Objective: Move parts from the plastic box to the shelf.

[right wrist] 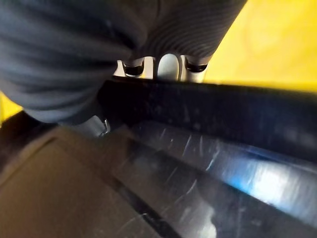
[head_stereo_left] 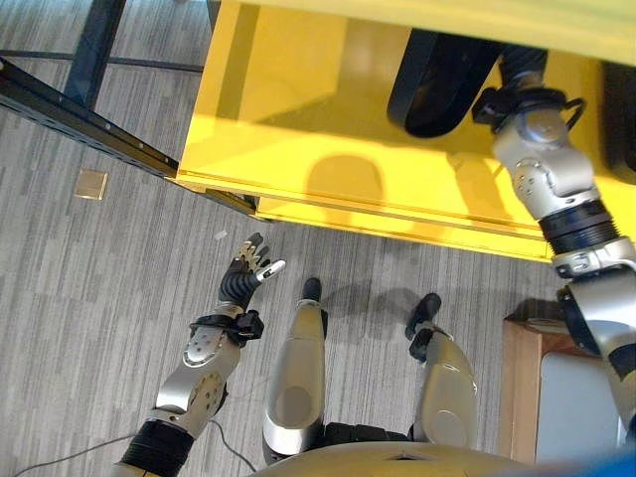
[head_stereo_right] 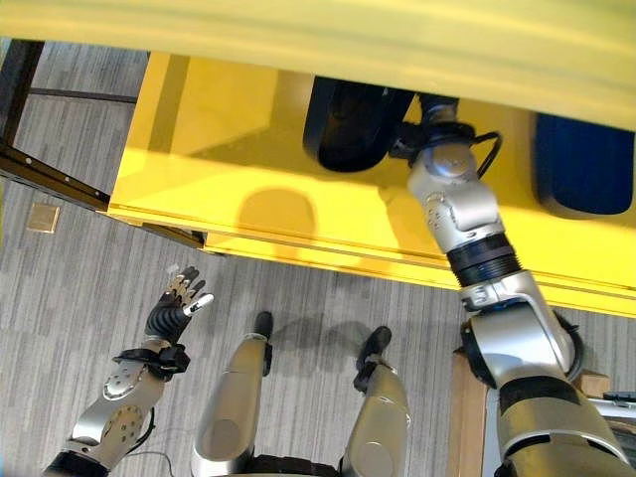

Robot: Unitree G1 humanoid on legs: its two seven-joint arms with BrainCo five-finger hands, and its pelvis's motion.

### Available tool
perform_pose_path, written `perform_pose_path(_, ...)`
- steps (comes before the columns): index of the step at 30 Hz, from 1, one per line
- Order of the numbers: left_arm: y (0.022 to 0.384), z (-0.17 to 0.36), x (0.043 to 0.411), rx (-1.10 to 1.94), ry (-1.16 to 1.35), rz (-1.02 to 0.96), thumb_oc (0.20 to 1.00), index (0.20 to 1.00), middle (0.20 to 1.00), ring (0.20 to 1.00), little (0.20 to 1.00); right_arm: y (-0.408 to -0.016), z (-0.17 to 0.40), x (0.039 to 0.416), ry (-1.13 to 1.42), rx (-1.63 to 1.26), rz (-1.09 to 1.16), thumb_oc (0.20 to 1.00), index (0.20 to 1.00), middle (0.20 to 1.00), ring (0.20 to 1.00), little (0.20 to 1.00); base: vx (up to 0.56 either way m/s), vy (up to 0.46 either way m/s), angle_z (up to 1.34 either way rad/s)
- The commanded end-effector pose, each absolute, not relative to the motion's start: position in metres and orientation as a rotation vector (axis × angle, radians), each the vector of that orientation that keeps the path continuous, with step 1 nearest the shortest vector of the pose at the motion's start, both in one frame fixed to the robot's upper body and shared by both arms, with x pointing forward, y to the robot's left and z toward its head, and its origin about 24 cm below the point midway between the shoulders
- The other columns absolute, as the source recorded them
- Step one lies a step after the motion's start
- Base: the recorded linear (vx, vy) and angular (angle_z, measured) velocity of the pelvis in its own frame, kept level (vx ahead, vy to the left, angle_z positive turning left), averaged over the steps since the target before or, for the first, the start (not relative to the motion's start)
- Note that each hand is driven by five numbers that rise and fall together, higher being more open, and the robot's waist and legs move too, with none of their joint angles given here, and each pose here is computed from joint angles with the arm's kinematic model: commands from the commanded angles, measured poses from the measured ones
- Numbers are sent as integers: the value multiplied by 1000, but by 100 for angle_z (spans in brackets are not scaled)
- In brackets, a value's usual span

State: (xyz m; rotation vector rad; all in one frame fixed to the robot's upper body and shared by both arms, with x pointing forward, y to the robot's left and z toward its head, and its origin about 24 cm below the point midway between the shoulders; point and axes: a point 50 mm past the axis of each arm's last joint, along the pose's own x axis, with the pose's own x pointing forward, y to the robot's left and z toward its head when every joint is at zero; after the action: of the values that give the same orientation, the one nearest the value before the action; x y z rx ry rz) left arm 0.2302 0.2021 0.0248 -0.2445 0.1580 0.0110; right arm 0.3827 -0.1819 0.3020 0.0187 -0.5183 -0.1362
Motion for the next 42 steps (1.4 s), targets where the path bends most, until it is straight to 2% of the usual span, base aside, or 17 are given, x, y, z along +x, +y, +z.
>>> perform_pose_path(1, 195, 40, 223, -278, 78, -34, 1000, 1000, 1000, 1000, 1000, -187, 350, 370, -715, -44, -193, 200, 200, 200, 200, 200, 0, 0, 0)
perform_pose_path(29, 178, 53, 237, -335, 5, -66, 1000, 1000, 1000, 1000, 1000, -205, 358, 395, -596, -334, -387, 200, 200, 200, 200, 200, -3, -8, -1)
perform_pose_path(42, 175, 59, 241, -342, -25, -69, 1000, 1000, 1000, 1000, 1000, -201, 358, 400, -570, -411, -394, 200, 200, 200, 200, 200, 0, 0, 0)
